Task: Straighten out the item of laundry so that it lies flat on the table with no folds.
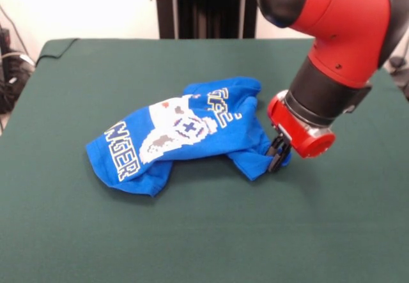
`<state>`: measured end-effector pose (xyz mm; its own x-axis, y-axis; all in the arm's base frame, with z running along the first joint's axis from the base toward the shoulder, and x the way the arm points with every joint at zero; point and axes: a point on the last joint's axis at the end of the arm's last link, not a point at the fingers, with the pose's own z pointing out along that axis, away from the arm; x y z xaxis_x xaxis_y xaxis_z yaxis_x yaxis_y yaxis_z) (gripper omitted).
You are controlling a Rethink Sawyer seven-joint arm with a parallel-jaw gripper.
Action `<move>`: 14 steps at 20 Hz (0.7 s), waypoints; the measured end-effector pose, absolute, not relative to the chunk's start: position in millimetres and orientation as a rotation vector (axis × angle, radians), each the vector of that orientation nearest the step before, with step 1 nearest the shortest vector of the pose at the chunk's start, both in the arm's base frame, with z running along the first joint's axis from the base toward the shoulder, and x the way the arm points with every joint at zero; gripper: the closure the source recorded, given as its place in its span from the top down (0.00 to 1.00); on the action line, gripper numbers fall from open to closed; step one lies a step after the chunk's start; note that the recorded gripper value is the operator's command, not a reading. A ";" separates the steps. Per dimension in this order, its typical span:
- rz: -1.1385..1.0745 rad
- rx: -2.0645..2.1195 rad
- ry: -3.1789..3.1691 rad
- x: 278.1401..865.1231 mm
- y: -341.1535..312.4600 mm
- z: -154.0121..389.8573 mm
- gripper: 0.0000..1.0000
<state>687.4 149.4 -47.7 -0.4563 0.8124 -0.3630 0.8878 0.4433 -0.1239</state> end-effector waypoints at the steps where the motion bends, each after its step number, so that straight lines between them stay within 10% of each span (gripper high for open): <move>1: -0.437 1.473 2.447 687.1 149.4 -48.7 0.00; 14: -0.429 1.468 2.444 690.9 150.7 -47.7 0.00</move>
